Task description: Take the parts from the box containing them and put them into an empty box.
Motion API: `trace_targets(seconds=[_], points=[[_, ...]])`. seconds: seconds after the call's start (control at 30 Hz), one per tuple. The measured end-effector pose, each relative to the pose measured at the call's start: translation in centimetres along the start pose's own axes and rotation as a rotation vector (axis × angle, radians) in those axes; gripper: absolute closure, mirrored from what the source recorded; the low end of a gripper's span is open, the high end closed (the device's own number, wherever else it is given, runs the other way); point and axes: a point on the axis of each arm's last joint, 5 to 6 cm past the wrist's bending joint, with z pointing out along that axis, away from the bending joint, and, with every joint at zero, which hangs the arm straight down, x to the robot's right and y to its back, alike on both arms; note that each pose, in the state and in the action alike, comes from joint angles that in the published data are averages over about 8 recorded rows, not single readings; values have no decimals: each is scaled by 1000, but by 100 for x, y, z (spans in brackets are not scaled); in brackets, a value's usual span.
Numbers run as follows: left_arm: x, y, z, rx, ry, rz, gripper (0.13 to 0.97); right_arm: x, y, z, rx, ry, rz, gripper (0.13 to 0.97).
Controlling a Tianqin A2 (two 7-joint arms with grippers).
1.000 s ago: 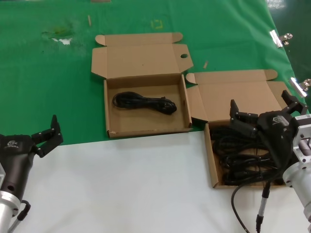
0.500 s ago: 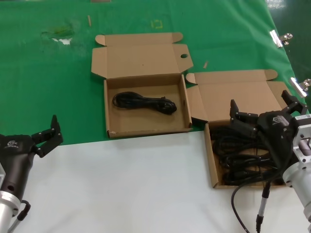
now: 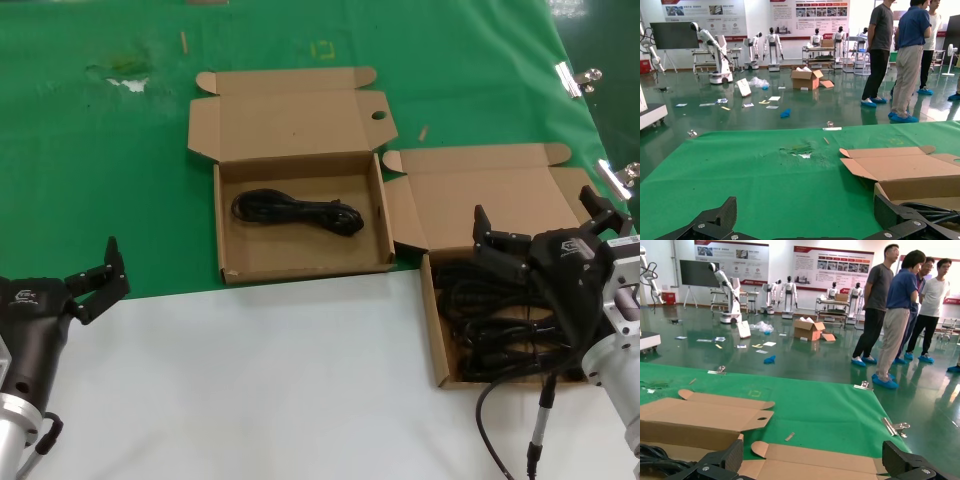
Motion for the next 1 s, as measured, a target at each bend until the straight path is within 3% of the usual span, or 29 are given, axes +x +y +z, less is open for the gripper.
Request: trace_targets(seconds=[1.0], points=[[0, 0, 0, 0, 0, 0, 132, 0, 0, 0, 0, 0, 0, 130]])
